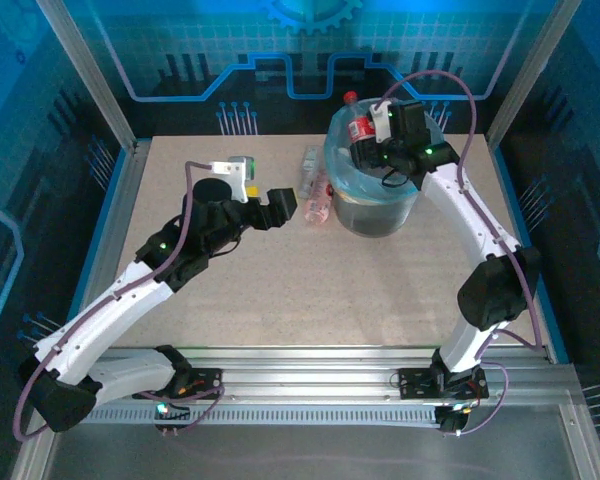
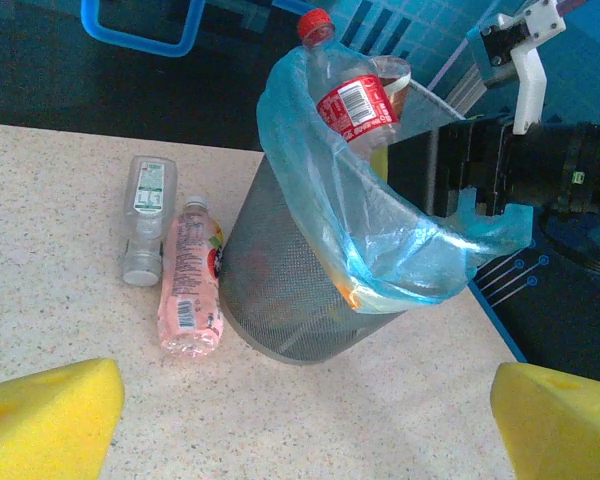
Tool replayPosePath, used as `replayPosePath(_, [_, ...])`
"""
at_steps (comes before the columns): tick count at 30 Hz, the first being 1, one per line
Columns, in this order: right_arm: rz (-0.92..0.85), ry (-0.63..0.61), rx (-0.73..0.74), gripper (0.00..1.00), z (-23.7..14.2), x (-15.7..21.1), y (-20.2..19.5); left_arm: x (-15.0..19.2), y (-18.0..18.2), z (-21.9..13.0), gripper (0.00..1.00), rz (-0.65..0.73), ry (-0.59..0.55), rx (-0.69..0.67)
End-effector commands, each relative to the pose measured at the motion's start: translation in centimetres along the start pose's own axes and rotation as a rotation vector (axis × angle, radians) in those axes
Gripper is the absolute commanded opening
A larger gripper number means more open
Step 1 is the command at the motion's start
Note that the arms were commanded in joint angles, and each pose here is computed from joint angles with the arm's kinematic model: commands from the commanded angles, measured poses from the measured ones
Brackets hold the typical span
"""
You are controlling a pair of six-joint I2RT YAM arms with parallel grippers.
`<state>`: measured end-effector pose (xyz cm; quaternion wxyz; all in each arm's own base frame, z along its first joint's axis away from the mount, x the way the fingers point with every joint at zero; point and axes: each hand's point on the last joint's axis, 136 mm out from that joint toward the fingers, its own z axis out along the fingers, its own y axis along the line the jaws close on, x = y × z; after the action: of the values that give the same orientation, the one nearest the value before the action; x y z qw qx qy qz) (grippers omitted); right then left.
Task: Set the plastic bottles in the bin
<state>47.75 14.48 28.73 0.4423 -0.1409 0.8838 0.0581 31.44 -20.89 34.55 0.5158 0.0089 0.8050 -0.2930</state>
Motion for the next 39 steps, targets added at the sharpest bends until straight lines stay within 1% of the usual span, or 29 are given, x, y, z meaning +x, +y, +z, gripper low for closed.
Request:
replayPosePath(1, [0.022,-0.062,0.042,0.83,-2.6,-2.2,-0.8,0.2,0.4,-0.2,0.95,-0.007,-0.011,-0.022])
replayPosePath(4, [0.052,-0.109,0.085,0.87,-5.3,-3.8,-1.0,0.6,0.9,-0.2,0.95,-0.004,-0.004,-0.04])
replayPosePath(6, [0.056,-0.136,0.104,0.87,-7.2,-4.5,-0.5,0.9,1.2,-0.2,0.95,-0.004,-0.001,-0.048])
replayPosePath(8, [0.042,-0.174,0.111,0.87,-9.2,-5.2,0.8,1.3,1.7,-0.3,0.95,0.001,0.004,-0.065])
replayPosePath(11, [0.037,-0.207,0.129,0.85,-11.2,-5.2,2.9,1.8,2.8,-0.7,0.96,0.021,0.009,-0.113])
replayPosePath(13, [0.042,-0.208,0.128,0.82,-11.8,-4.6,4.5,2.3,3.7,-1.1,0.96,0.035,0.015,-0.15])
replayPosePath(15, [0.031,-0.201,0.072,0.78,-11.5,-3.7,7.4,2.7,4.6,-1.5,0.96,0.045,0.014,-0.183])
replayPosePath(16, [0.023,-0.184,0.048,0.76,-10.9,-3.0,9.0,2.9,5.2,-1.9,0.96,0.049,0.01,-0.203])
replayPosePath(18, [0.007,-0.14,0.017,0.75,-9.3,-1.8,11.5,3.2,6.1,-2.6,0.96,0.056,0.003,-0.236])
replayPosePath(20, [-0.01,-0.089,0.009,0.78,-7.1,-0.4,13.4,3.7,7.0,-3.2,0.97,0.068,-0.001,-0.264])
replayPosePath(22, [-0.017,-0.021,0.052,0.83,-4.1,1.2,14.5,4.3,7.9,-3.8,0.97,0.081,0.007,-0.295])
replayPosePath(24, [-0.029,0.044,0.112,0.86,-1.4,2.7,14.9,5.0,8.6,-4.2,0.97,0.088,0.02,-0.32])
replayPosePath(27, [-0.042,0.138,0.179,0.87,2.8,5.1,15.3,5.8,9.2,-4.8,0.97,0.084,0.033,-0.331])
replayPosePath(32, [-0.047,0.276,0.278,0.92,9.0,9.2,13.9,6.3,9.8,-5.5,0.98,0.082,0.037,-0.342])
replayPosePath(35, [-0.035,0.321,0.31,0.94,11.3,10.6,12.8,6.4,9.9,-5.5,0.98,0.091,0.041,-0.347])
replayPosePath(39, [-0.017,0.356,0.334,0.95,13.0,11.7,11.4,6.1,9.7,-5.5,0.99,0.09,0.031,-0.341])
